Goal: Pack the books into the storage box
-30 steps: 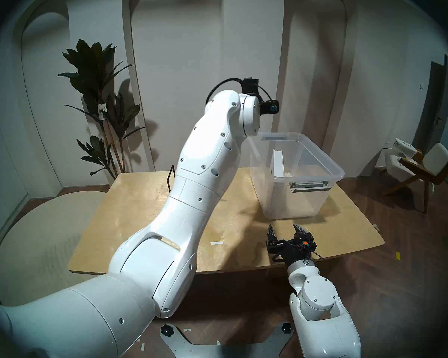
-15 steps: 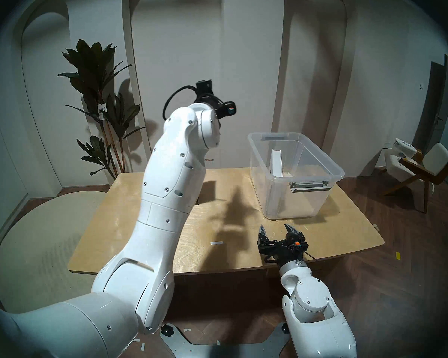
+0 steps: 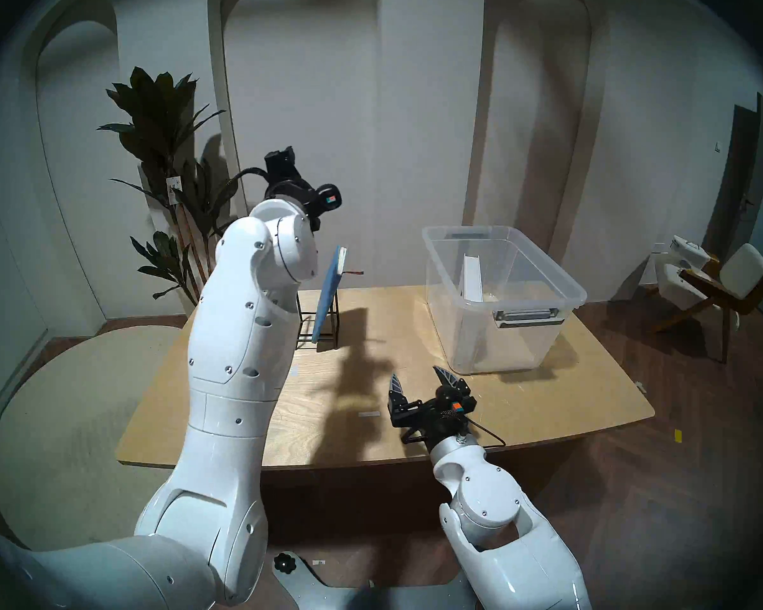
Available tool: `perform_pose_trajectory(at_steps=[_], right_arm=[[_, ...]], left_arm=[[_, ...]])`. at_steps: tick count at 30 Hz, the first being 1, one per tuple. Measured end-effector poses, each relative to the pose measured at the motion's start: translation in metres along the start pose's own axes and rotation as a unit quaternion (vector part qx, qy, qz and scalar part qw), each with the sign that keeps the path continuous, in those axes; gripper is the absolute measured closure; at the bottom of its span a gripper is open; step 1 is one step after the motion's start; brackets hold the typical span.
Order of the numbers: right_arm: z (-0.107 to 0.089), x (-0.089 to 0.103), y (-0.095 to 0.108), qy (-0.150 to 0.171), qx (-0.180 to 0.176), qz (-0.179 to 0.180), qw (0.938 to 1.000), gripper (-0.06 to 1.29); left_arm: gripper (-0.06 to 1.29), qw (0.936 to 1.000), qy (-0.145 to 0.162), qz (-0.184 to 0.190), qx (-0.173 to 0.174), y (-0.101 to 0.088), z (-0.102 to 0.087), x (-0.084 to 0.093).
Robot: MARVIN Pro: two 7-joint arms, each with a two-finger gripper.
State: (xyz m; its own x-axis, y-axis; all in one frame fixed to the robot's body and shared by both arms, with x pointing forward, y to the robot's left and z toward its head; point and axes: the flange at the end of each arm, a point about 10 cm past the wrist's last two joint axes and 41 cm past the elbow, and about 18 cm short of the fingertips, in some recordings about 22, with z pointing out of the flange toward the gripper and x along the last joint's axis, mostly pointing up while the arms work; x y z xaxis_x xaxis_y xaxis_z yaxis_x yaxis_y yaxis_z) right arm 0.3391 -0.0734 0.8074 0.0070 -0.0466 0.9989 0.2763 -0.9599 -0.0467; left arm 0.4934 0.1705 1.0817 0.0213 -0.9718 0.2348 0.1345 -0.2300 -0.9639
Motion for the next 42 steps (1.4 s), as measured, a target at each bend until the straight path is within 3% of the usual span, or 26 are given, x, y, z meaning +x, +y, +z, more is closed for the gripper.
perform_pose_trajectory(at_steps=[8, 18, 33, 42], right_arm=[[0.020, 0.024, -0.021, 0.032, 0.021, -0.004, 0.9993, -0.02], [0.043, 0.040, -0.042, 0.052, 0.032, -0.018, 0.9980, -0.02], [0.085, 0.033, -0.061, 0.018, 0.021, -0.042, 0.9987, -0.02], [0.111, 0.033, -0.068, -0.003, 0.007, -0.036, 0.9993, -0.02]], left_arm=[[-0.02, 1.0000, 0.008, -0.006, 0.001, 0.005, -0.016, -0.009], [-0.02, 0.9998, 0.017, -0.011, -0.002, 0.011, -0.027, -0.015], [-0.02, 0.9995, 0.029, -0.015, -0.004, 0.014, -0.036, -0.020], [-0.02, 0.9992, 0.036, -0.017, -0.003, 0.013, -0.038, -0.021]])
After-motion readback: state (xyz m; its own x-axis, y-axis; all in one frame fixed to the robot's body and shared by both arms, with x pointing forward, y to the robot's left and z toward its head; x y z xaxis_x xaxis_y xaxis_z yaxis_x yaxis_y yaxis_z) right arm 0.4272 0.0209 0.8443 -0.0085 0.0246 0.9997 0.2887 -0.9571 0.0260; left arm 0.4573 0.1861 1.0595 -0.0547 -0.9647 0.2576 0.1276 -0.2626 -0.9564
